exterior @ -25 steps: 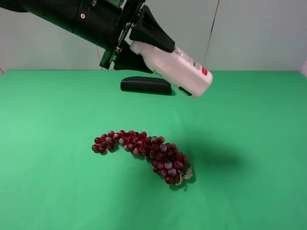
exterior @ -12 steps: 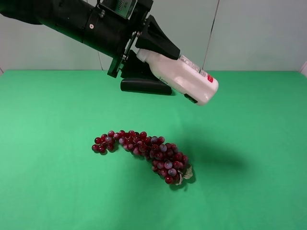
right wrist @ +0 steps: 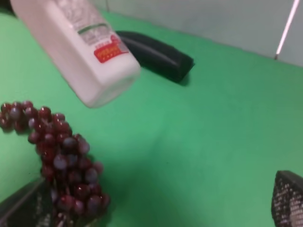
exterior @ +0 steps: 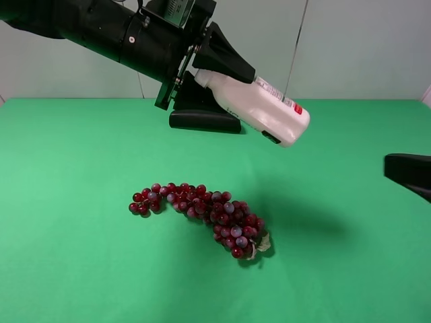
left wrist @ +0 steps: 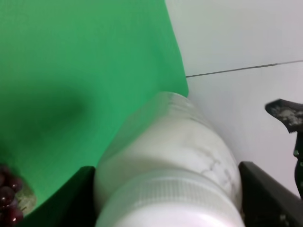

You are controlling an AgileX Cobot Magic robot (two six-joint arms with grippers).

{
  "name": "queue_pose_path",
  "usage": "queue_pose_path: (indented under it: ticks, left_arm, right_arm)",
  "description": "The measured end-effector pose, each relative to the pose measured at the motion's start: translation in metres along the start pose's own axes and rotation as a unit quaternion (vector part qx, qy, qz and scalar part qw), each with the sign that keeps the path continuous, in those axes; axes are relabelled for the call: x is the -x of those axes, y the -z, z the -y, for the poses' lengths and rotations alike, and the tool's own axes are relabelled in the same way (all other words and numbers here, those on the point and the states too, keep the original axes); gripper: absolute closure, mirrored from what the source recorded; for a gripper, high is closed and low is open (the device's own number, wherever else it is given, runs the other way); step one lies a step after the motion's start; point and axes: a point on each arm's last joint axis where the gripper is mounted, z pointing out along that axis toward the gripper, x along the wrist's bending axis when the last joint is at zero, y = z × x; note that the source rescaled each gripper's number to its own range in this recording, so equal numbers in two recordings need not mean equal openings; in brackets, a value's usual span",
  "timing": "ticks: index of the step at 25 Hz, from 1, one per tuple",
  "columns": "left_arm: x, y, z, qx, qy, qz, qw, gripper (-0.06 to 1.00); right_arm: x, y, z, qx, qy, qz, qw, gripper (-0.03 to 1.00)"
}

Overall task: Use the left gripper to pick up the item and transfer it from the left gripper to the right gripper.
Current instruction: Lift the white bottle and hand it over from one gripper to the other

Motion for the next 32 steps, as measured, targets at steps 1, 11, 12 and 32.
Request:
queue_pose_path:
  ticks: [1, 11, 12, 32]
  left_arm:
    - [0.0, 0.0, 0.0, 0.0, 0.0, 0.0, 1.0, 0.94]
    - [0.0, 0.0, 0.0, 0.0, 0.0, 0.0, 1.0, 0.94]
    - [0.0, 0.0, 0.0, 0.0, 0.0, 0.0, 1.0, 0.94]
    - [0.0, 0.0, 0.0, -0.001, 0.0, 0.001, 1.0, 0.94]
  right_arm:
    - [0.0, -0.005, -0.002, -0.005, 0.01, -0.004, 1.0, -0.03]
    - [0.0, -0.049, -0.049, -0.058, 0.089, -0.021, 0.994, -0.03]
    - [-0.002, -0.053, -0.052, -0.059, 0.098, -0.027, 0.993, -0.03]
    - [-0.033, -0.117, -0.085, -0.097, 0.181, -0.068, 0.976, -0.03]
